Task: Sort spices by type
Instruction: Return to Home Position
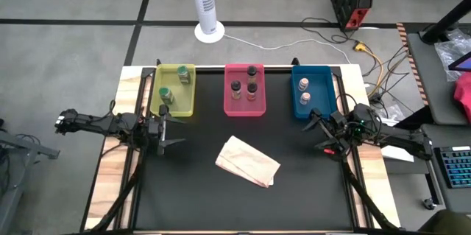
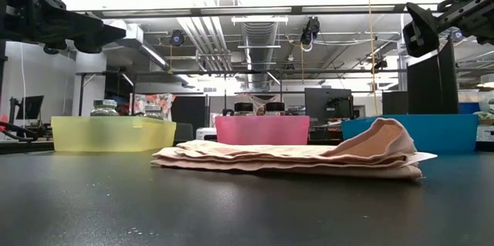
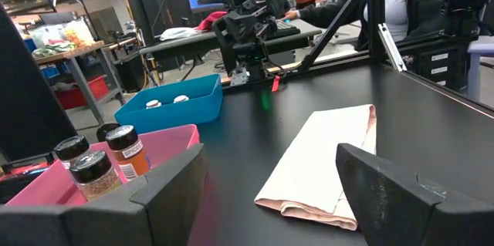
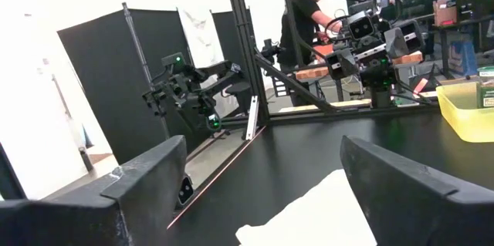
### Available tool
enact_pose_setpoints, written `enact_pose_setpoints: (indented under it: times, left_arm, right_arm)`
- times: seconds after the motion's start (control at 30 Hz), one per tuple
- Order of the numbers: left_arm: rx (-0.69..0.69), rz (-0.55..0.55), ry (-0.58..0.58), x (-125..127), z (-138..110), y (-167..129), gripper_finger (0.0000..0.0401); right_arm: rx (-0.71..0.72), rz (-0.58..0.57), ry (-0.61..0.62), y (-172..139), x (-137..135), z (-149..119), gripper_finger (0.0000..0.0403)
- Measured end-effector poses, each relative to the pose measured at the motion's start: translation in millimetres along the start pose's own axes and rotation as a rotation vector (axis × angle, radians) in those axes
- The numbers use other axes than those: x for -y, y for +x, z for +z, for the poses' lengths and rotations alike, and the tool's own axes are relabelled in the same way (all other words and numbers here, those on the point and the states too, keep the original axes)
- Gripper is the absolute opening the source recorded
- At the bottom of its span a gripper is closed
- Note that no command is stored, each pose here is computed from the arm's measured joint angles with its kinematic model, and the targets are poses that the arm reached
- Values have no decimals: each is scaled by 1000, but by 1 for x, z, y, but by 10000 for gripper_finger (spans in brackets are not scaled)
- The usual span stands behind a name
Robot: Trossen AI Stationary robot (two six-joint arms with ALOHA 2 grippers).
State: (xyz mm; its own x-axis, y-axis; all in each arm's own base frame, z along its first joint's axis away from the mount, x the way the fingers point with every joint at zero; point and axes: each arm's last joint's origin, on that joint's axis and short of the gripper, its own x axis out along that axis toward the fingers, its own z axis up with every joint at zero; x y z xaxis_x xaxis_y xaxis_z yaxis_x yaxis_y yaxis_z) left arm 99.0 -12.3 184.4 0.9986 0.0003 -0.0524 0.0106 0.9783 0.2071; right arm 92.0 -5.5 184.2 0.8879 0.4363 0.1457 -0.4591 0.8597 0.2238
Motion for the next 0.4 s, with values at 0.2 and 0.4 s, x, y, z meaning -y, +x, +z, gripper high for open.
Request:
enact_pose_setpoints:
  times: [0.2, 0.4]
  left_arm:
    - [0, 0, 0, 0, 0, 0, 275]
    - [1, 0, 0, 0, 0, 0, 275]
  right_arm:
    - [0, 0, 0, 0, 0, 0, 326]
    - [0, 0, 0, 0, 0, 0, 328]
